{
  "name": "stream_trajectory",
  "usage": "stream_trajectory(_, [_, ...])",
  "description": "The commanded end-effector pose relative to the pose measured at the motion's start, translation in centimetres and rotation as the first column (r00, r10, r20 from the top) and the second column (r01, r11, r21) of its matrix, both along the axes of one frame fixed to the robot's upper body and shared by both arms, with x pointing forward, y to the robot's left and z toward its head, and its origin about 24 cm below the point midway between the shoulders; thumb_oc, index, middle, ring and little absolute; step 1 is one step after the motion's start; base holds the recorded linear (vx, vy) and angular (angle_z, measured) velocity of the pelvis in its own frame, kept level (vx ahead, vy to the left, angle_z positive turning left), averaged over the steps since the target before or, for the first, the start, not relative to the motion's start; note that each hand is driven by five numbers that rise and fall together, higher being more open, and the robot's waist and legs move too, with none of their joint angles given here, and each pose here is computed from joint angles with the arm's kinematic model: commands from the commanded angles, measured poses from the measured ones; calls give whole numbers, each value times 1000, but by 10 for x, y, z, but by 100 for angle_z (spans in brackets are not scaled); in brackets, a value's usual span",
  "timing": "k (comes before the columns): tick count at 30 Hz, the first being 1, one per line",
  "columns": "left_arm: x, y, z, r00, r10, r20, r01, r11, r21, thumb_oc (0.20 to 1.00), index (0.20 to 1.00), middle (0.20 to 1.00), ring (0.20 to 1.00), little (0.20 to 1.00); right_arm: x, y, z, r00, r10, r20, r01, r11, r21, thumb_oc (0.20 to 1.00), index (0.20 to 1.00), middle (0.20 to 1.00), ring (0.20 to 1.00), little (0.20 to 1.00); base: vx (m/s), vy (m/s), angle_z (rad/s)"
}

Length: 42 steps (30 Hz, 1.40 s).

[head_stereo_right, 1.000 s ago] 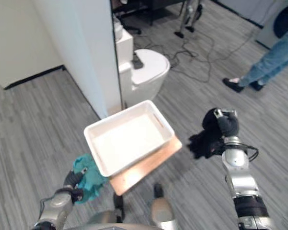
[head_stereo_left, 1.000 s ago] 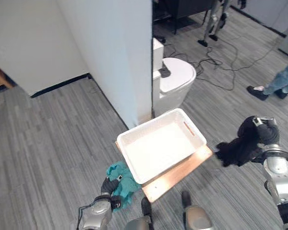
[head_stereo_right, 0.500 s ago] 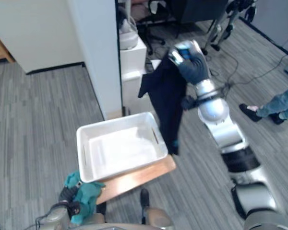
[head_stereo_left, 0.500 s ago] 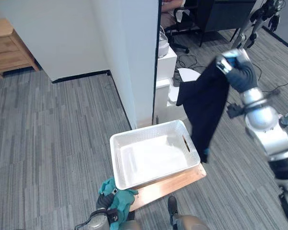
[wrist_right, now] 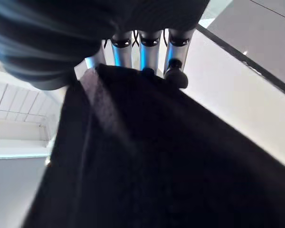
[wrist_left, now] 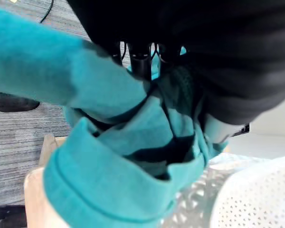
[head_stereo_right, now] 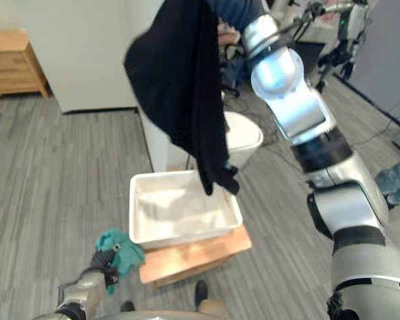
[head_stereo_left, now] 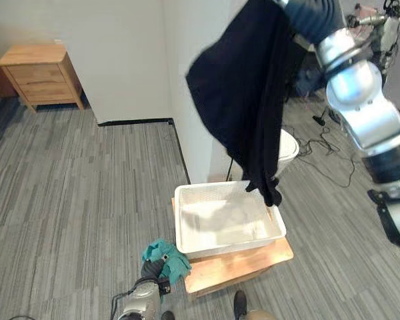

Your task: Tidy up the quilt and then pick up the clothes from the bed and put them into the laundry hamper.

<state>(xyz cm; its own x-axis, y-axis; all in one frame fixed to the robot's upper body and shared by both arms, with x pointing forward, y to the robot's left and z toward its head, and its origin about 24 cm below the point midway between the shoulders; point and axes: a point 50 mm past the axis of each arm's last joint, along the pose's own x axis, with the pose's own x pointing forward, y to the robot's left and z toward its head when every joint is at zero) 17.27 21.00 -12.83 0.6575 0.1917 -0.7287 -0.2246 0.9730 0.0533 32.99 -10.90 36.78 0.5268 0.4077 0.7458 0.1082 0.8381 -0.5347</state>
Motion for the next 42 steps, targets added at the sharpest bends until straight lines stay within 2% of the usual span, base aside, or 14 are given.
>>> stream_trajectory(1, [25,-1,11,996,-54,67,50,997,60,200,200,200,200,200,-10,-7,52,992,-8,124,-6,993,118,200,200,200,200,200,6,20,10])
stream_trajectory(6, [25,-7,8,997,-63,48,60,996,62,200,200,200,200,200,1,-5,60,995,-34,91,21,989,145,200,200,200,200,200,11,30,12])
stream_trajectory(12, [32,-14,11,996,-54,68,50,997,51,200,200,200,200,200,21,-3,24,998,-53,-27,56,993,108,200,200,200,200,200,7,-7,2])
stream_trajectory(15, [24,-7,9,995,-76,70,71,995,74,200,200,200,200,200,29,8,-20,992,-18,-126,24,998,54,200,200,200,200,200,-5,-10,0])
stream_trajectory(19, [23,-9,13,990,-90,111,83,994,69,200,200,200,200,200,41,11,-72,965,-60,-256,55,998,-28,200,200,200,200,200,-28,-40,0])
stream_trajectory(21, [33,-13,24,976,-81,201,71,996,57,200,200,200,200,200,42,20,-134,922,-81,-380,40,992,-116,200,200,200,200,200,-52,-56,7])
stream_trajectory(25, [49,-20,46,934,-120,337,102,992,69,200,200,200,200,200,33,39,-214,872,-178,-456,30,949,-313,200,200,200,200,200,-42,-73,1])
stream_trajectory(26, [52,-22,52,921,-133,366,112,991,79,200,200,200,200,200,32,41,-218,881,-208,-426,36,925,-379,319,319,319,319,319,1,-47,-5])
stream_trajectory(27, [56,-24,58,905,-145,401,120,989,88,200,200,200,200,200,30,48,-226,889,-229,-396,37,898,-438,1000,1000,1000,1000,1000,-3,-42,-6])
stream_trajectory(30, [68,-24,82,842,-171,511,126,985,121,200,200,200,200,200,29,55,-248,877,-292,-382,53,848,-527,1000,1000,1000,1000,1000,-15,-32,-7])
stream_trajectory(35, [85,-23,115,749,-252,613,163,967,197,200,200,200,200,200,27,54,-265,854,-336,-396,74,833,-548,1000,1000,1000,1000,1000,8,-11,-4])
stream_trajectory(38, [101,-27,147,648,-315,693,200,949,244,200,200,200,200,200,24,42,-274,844,-378,-382,90,800,-593,1000,1000,1000,1000,1000,37,-10,-8])
stream_trajectory(40, [101,-27,147,649,-315,693,200,949,244,200,200,200,200,200,24,42,-274,843,-378,-382,90,800,-593,1000,1000,1000,1000,1000,15,-8,-7])
stream_trajectory(42, [108,-43,165,564,-397,724,274,917,289,200,200,200,200,200,23,33,-281,829,-412,-378,100,774,-625,1000,1000,1000,1000,1000,8,-14,-4])
